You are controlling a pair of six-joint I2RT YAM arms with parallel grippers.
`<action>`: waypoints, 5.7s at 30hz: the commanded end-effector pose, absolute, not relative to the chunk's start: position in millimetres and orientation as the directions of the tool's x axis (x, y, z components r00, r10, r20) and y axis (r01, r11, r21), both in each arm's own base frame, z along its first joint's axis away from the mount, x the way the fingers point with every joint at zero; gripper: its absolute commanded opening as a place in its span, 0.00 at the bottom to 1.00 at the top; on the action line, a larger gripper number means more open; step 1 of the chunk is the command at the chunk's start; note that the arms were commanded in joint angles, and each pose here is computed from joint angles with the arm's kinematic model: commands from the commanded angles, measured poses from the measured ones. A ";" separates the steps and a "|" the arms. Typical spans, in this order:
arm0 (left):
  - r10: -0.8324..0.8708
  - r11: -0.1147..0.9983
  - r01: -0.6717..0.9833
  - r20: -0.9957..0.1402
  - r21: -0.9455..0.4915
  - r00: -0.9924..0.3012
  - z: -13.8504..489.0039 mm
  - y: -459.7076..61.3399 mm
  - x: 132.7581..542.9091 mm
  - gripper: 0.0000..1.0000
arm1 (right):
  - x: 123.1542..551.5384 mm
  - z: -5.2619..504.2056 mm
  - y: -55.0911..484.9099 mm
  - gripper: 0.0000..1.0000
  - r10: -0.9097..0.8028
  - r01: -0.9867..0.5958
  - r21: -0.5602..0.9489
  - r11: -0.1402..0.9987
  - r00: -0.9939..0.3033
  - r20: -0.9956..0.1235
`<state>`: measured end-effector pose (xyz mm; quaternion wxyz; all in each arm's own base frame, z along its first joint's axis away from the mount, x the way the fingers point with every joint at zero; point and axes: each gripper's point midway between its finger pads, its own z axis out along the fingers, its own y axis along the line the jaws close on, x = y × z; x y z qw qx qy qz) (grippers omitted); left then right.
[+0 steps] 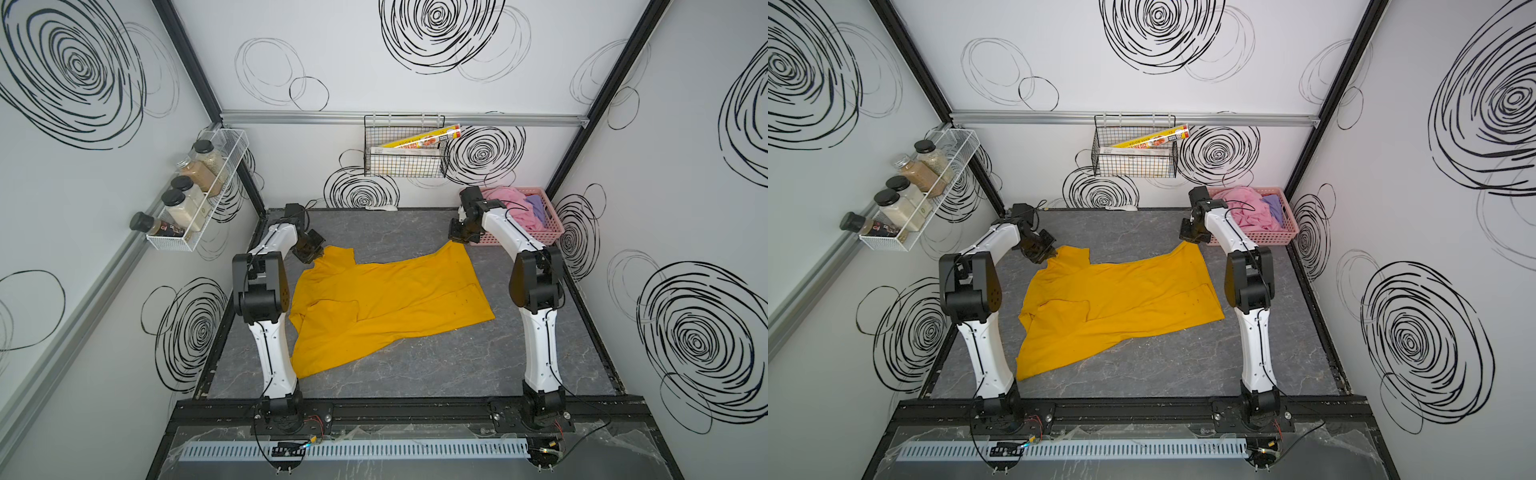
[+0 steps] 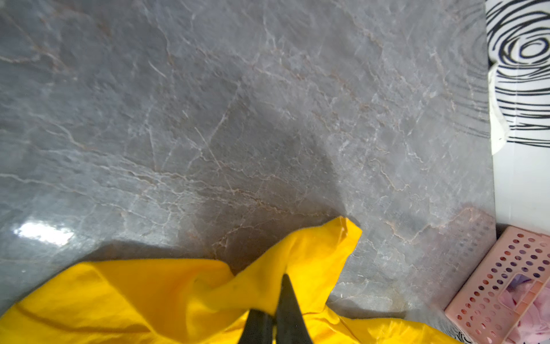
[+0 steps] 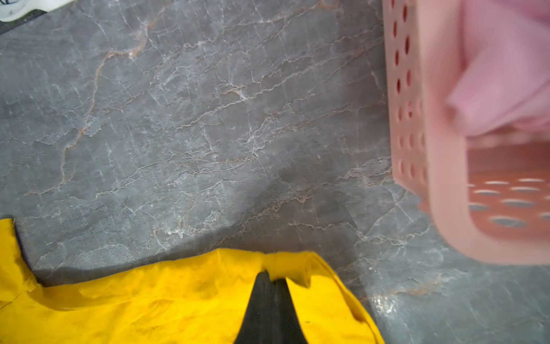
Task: Fold and stack t-shirts
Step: Smooth out the T-shirt at the center of the board, then fold the T-shirt.
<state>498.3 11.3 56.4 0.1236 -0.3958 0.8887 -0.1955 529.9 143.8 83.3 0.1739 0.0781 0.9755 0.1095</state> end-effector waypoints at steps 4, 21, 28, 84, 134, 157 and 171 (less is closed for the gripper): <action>-0.759 0.606 -0.655 -0.080 -0.451 -0.646 68.4 23.0 490.3 0.00 | 533.9 50.4 138.9 0.00 0.190 0.134 0.214 0.968 -0.944 -0.270; -0.758 0.607 -0.658 -0.075 -0.446 -0.648 65.2 23.0 485.8 0.00 | 555.0 73.2 156.0 0.00 0.182 0.077 0.314 0.946 -0.930 -0.320; -0.757 0.608 -0.661 -0.070 -0.440 -0.649 61.8 23.1 484.9 0.00 | 558.6 67.6 153.5 0.02 0.189 0.079 0.336 0.938 -0.932 -0.310; -0.768 0.597 -0.676 -0.063 -0.432 -0.637 58.5 28.1 474.2 0.00 | 548.4 -22.3 50.2 0.30 0.280 0.287 0.000 0.958 -0.935 -0.219; -0.768 0.582 -0.672 -0.039 -0.457 -0.639 58.2 22.9 478.0 0.00 | 530.8 -26.4 155.1 0.00 0.106 0.094 0.070 0.993 -0.974 -0.200; -0.697 0.709 -0.595 -0.250 -0.378 -0.672 103.6 27.5 464.5 0.00 | 533.0 60.5 78.4 0.00 0.210 0.210 0.037 0.977 -0.924 -0.320; -0.613 0.786 -0.539 -0.272 -0.301 -0.742 90.1 -5.0 399.5 0.00 | 531.1 85.4 95.2 0.00 0.203 0.171 0.121 0.978 -0.917 -0.344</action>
